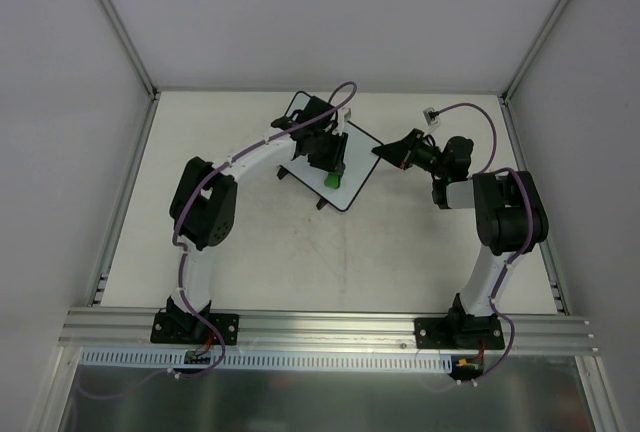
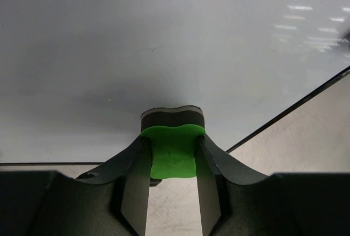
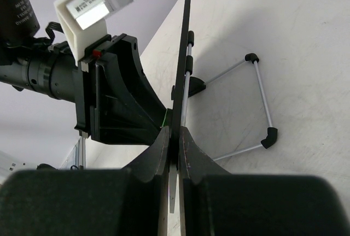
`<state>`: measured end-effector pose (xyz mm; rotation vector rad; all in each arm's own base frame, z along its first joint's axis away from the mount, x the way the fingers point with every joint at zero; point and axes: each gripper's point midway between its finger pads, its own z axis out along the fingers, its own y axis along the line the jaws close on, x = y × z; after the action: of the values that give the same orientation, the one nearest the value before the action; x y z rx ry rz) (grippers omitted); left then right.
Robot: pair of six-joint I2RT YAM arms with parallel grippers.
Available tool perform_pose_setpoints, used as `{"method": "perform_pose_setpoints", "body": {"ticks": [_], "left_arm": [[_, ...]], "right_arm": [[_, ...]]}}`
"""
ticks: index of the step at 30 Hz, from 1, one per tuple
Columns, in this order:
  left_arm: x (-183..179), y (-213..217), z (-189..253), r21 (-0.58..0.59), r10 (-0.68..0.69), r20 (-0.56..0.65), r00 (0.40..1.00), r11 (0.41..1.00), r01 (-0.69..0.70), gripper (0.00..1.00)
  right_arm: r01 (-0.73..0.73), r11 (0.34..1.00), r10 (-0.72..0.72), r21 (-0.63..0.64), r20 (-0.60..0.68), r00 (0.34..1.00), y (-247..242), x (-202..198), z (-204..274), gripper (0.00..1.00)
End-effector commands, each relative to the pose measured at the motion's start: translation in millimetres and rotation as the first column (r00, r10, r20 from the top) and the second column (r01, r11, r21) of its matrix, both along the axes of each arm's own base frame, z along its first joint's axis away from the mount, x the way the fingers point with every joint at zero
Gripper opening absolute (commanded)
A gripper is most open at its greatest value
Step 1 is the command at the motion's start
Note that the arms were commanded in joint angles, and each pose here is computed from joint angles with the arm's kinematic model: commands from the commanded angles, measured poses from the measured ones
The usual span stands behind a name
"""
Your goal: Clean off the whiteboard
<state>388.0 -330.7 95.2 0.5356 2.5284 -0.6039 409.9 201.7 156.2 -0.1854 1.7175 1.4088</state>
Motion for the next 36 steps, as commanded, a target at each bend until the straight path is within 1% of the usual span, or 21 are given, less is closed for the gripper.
{"method": "perform_pose_setpoints", "body": {"ticks": [1,4,6,10,15,18,25,30,36], "left_arm": [[31,-32,15,-0.078,-0.013,0.132,0.991,0.997,0.023,0.0],[31,-31,19,-0.079,-0.011,0.134,0.991,0.997,0.022,0.0],[25,-29,13,-0.076,-0.012,0.107,0.994,0.997,0.02,0.0],[11,-27,-3,-0.073,-0.008,0.043,0.999,0.997,0.011,0.0],[-8,-21,-34,-0.028,-0.01,-0.024,1.0,1.0,0.009,0.0],[-17,-19,-40,-0.031,-0.008,-0.058,0.998,0.999,0.007,0.0],[-42,-17,-44,-0.014,-0.006,-0.09,0.996,1.0,0.005,0.0],[-64,-13,-61,0.017,-0.007,-0.141,0.99,1.0,0.01,0.0],[-78,0,-80,0.056,0.041,-0.197,0.98,0.998,-0.03,0.0]], "right_arm": [[-0.191,0.981,0.189,-0.029,0.357,0.915,26,-42,63,0.0],[-0.192,0.981,0.19,-0.03,0.356,0.915,26,-42,62,0.0],[-0.192,0.981,0.19,-0.03,0.357,0.914,26,-42,63,0.0],[-0.192,0.981,0.19,-0.03,0.36,0.914,26,-42,63,0.0],[-0.192,0.981,0.19,-0.03,0.357,0.915,26,-42,63,0.0],[-0.193,0.981,0.191,-0.03,0.36,0.913,27,-42,63,0.0],[-0.192,0.981,0.19,-0.03,0.36,0.914,26,-42,63,0.01],[-0.192,0.981,0.19,-0.03,0.357,0.915,26,-42,62,0.0],[-0.192,0.981,0.19,-0.03,0.36,0.914,26,-42,63,0.0]]}}
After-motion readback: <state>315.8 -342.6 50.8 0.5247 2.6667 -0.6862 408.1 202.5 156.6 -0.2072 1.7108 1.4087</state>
